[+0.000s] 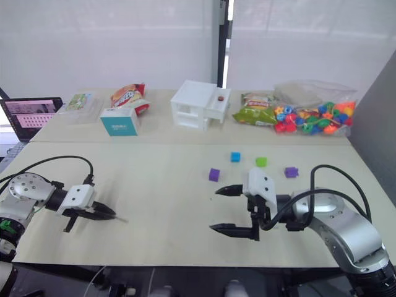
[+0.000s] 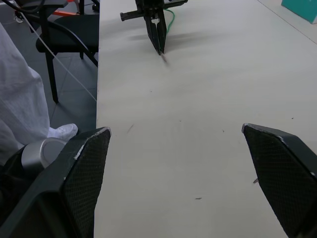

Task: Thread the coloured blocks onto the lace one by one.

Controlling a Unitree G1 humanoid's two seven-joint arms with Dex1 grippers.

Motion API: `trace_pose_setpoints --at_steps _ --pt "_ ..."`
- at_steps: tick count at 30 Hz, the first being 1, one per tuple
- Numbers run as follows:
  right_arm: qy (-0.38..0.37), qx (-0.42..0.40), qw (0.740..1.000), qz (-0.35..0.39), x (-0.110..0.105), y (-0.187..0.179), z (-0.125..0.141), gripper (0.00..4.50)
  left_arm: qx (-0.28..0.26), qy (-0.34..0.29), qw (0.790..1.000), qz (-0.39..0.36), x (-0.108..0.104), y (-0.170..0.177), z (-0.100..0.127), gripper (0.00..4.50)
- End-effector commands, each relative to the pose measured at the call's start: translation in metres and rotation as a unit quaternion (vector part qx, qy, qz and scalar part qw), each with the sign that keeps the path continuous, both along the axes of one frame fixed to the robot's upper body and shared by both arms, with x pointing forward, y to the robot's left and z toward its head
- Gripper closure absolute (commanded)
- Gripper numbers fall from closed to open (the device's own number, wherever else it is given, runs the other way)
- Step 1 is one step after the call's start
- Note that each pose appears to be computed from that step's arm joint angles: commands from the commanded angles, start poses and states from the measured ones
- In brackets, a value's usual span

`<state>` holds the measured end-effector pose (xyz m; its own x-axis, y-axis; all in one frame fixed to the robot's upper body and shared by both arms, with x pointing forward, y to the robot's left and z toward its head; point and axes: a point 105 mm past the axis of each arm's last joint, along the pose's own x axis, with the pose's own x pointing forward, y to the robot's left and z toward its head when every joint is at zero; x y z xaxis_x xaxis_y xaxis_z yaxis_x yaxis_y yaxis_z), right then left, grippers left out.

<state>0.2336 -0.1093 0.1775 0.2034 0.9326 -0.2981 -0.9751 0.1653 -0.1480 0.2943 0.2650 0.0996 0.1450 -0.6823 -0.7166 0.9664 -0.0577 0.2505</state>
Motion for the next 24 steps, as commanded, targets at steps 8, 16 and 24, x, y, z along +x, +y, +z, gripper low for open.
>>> trace_pose_setpoints --at_steps 8,16,24 --pt "-0.016 0.006 1.000 0.006 -0.004 0.001 0.006 0.00 -0.156 0.042 0.987 -0.014 -0.004 -0.073 0.024 4.46" --pt "-0.003 0.006 1.000 -0.015 -0.005 -0.005 0.009 0.00 -0.098 0.034 0.995 -0.006 -0.004 -0.150 0.008 4.46" --pt "0.000 -0.022 0.996 -0.092 -0.005 -0.035 0.002 0.00 -0.084 0.028 0.996 -0.007 -0.002 -0.201 -0.004 4.46"
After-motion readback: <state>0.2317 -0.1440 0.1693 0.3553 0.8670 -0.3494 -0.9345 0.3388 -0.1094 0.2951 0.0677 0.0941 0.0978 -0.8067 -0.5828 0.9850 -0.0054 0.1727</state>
